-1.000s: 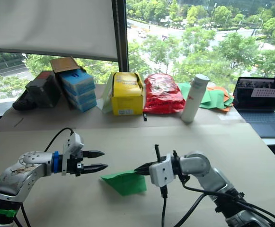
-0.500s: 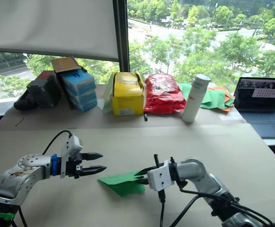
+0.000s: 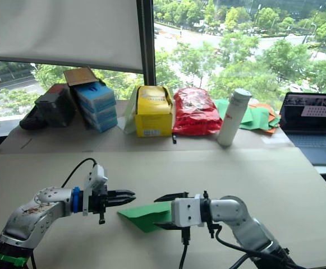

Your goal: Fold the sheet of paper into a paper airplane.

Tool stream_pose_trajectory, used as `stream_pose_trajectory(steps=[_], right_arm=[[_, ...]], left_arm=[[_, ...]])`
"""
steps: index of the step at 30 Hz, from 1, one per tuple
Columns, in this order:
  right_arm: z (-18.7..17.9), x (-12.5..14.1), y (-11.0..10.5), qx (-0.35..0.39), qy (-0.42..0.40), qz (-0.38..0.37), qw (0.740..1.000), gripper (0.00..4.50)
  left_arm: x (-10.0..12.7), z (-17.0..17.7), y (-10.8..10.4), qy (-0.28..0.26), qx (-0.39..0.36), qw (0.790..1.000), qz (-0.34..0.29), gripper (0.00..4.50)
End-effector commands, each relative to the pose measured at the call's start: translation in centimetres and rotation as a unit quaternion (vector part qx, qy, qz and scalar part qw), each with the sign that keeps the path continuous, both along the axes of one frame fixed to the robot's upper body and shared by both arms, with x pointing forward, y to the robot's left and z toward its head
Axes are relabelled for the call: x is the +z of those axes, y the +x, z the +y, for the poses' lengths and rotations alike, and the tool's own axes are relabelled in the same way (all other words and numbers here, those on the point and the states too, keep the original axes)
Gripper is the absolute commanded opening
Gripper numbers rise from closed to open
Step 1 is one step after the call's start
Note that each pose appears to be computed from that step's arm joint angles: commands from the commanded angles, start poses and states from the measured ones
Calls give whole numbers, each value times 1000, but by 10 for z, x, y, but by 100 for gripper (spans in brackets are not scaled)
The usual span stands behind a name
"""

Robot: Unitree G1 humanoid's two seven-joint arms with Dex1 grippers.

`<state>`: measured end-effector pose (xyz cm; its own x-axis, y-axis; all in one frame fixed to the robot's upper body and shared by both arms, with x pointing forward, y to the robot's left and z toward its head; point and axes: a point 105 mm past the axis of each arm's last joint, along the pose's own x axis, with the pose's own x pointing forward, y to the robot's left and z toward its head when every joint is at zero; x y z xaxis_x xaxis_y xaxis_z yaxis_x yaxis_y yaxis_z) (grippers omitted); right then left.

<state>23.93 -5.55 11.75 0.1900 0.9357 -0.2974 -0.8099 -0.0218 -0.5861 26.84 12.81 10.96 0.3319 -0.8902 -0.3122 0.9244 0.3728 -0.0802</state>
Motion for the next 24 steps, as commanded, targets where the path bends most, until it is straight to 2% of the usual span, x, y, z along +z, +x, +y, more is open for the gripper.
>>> stream_pose_trajectory(steps=[1,5,8,15,21,24], right_arm=[[-3,15,0,-17,14,-22,1000,298],[-5,15,-3,-28,13,-16,999,298],[-7,12,-5,-33,6,-13,999,298],[-6,-3,-9,-25,-24,-2,999,298],[-5,-21,-13,-1,-67,-9,998,298],[-5,-24,-5,-15,-65,-15,998,298]], left_arm=[[-11,-4,2,42,-14,999,-32,4],[-26,-8,-6,70,-46,996,-30,4],[-45,-3,-7,122,-59,990,-39,4],[-57,2,-6,174,-84,979,-62,4],[-60,2,-6,179,-89,978,-67,4],[-61,3,-8,179,-90,977,-67,4]])
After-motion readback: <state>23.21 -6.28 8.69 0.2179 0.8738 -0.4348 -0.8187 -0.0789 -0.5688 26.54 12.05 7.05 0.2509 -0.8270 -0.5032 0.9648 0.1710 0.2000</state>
